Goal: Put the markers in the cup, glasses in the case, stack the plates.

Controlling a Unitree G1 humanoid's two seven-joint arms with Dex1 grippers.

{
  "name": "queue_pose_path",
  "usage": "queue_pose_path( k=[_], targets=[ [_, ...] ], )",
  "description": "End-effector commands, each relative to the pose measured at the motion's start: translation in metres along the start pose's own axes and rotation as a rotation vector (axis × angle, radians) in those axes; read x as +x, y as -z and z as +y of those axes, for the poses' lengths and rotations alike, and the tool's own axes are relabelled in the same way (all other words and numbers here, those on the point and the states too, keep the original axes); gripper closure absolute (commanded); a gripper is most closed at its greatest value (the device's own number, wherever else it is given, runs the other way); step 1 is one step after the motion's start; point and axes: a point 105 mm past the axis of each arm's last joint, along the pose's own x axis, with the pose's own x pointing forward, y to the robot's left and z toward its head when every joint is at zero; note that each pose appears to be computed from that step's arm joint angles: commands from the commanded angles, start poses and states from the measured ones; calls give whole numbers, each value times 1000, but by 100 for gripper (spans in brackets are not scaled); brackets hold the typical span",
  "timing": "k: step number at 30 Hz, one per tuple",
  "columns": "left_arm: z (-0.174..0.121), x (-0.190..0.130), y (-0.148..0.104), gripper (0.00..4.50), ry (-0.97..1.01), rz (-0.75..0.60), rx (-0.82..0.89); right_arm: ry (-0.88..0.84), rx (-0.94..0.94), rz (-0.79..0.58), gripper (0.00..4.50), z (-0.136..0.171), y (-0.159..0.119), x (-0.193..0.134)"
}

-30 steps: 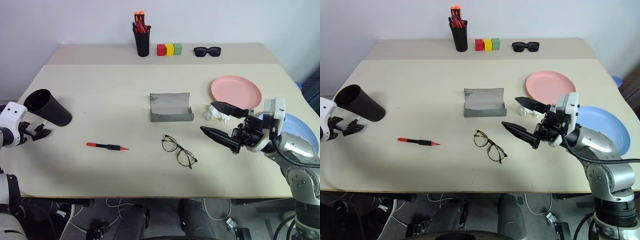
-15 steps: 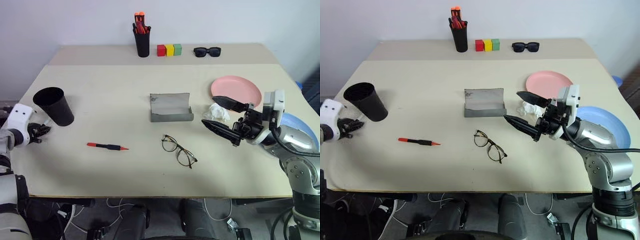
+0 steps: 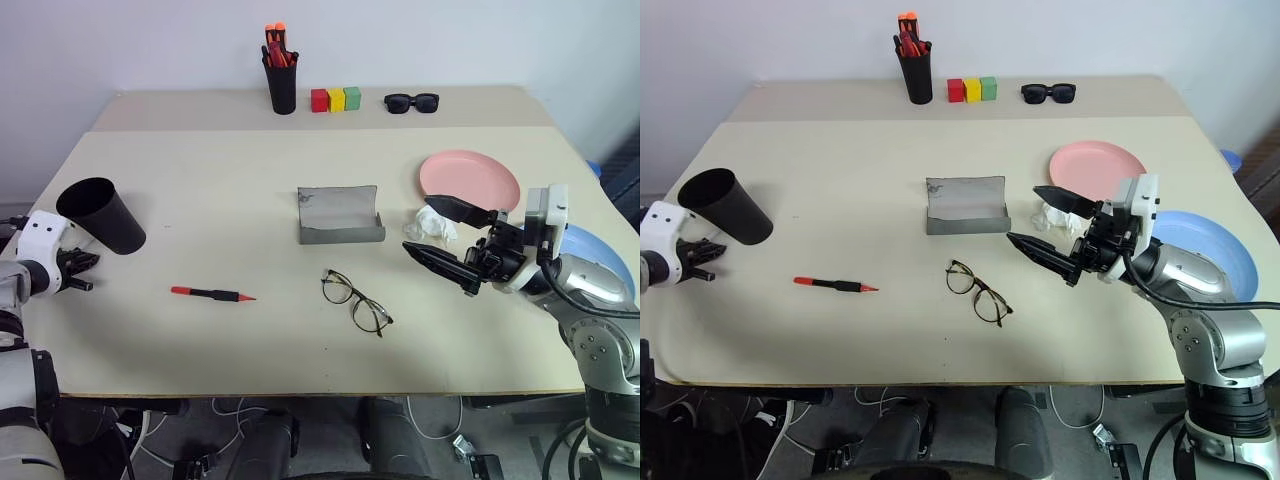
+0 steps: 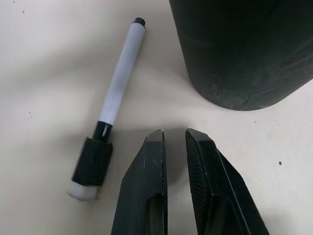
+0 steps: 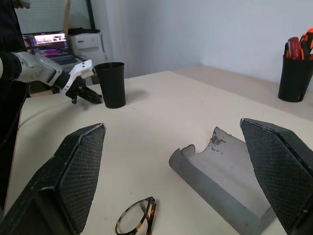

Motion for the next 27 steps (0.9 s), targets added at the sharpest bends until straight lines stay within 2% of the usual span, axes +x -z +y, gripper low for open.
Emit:
queue_pose_path(
  k=[1,3,6,9,15,20,23,27],
  targets=[
    [25,-17,-10,384,-102,-43,7,-13,-40,-32,0,1,-12,6],
    [28,-19,-6,439,-125,-40,1,-13,-41,-35,0,-1,-14,9],
    [30,-18,0,447,-159,-40,8,-14,-42,-36,0,-1,-16,11],
    [32,-19,-1,350,-191,-62,-7,-16,-45,-35,0,0,-17,11],
    [37,-17,-6,54,-264,-76,39,-12,-39,-28,0,-8,-10,1],
    [40,-15,-21,54,-316,-131,51,-12,-36,-25,0,-6,0,-4],
    [36,-10,-15,54,-330,-95,65,-13,-41,-30,0,-1,1,-4],
    [13,9,3,54,-248,-35,-7,-12,-48,-30,0,0,2,-4]
  ],
)
